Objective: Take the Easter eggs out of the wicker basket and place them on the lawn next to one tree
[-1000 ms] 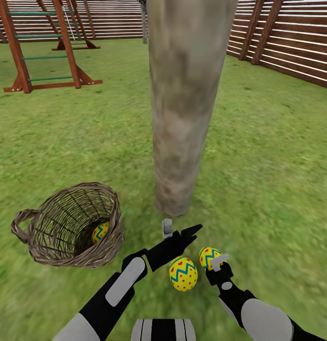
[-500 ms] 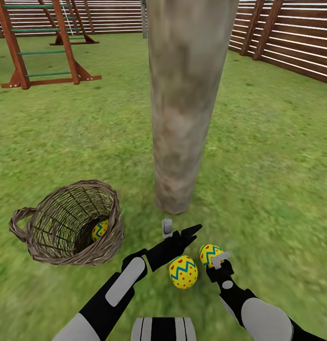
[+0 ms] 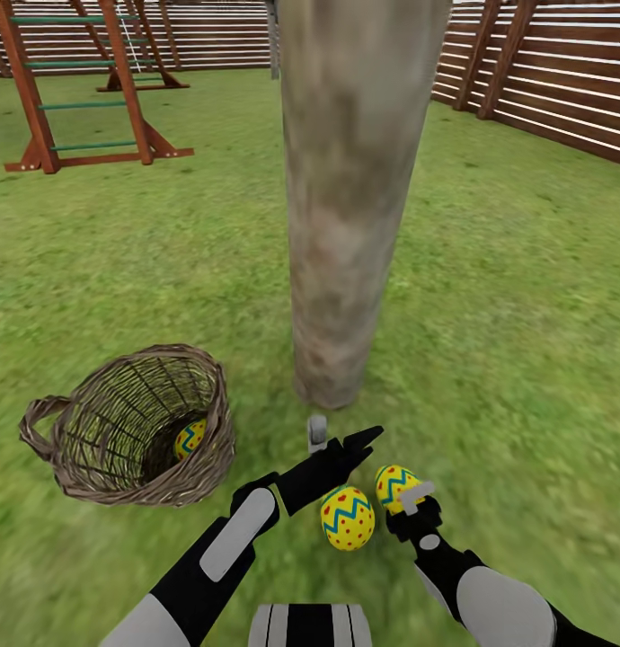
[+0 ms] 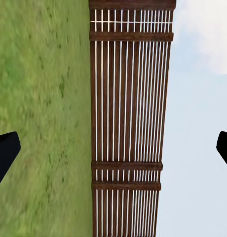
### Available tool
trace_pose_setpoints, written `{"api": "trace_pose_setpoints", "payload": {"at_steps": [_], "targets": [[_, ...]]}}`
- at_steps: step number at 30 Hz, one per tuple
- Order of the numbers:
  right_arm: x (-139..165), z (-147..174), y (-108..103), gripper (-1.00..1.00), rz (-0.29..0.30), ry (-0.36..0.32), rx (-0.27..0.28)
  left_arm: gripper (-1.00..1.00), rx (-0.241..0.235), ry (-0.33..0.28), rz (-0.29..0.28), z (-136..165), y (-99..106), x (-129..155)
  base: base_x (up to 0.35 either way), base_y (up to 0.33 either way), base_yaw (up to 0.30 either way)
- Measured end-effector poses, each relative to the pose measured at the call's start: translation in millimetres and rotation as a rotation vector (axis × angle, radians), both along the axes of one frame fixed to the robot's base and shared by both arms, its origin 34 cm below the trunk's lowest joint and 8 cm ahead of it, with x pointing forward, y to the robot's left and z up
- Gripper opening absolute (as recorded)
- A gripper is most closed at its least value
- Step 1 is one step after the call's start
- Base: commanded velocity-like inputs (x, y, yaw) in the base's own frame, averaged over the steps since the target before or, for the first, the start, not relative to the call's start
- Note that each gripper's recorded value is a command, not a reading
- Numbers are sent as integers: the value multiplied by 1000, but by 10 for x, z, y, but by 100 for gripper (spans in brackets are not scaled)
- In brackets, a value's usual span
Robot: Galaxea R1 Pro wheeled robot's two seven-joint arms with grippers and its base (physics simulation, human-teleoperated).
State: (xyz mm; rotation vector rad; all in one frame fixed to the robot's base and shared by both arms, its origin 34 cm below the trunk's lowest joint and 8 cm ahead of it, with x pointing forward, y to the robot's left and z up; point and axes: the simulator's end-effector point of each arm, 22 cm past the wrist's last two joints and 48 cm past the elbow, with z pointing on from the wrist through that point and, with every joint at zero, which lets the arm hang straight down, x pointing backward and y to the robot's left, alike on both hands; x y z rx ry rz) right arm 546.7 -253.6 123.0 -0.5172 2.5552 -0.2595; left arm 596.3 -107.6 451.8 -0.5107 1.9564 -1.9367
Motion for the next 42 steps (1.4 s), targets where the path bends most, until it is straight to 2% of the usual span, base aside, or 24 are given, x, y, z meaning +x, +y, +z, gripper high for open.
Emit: {"api": "trace_pose_setpoints", "payload": {"at_steps": [20,25,29,32,35,37,39,41,42], "targets": [[322,431,-68,100,-4,-90,-10,100,1,-85,-18,446,-55,-39,0,0,0],[508,620,-207,100,-17,-141,-37,100,1,-104,-18,551,-55,-40,0,0,0],[700,824,-402,100,-36,-195,-73,100,1,-121,-18,639,-55,-42,0,0,0],[739,901,-463,100,-44,-204,-87,100,0,-135,-19,721,-64,-47,0,0,0],[594,862,-701,100,-79,-95,-163,100,-5,-154,-22,830,-75,-44,0,0,0],[544,868,-791,100,-93,-41,-173,100,-12,-163,-27,904,-95,-56,0,0,0],[494,848,-761,100,-81,13,-139,100,-20,-177,-32,995,-110,-66,0,0,0],[458,861,-719,100,-64,92,-54,100,-28,-200,-35,1123,-124,-72,0,0,0],[458,905,-670,100,-50,131,13,100,-25,-203,-37,1154,-136,-74,0,0,0]]}}
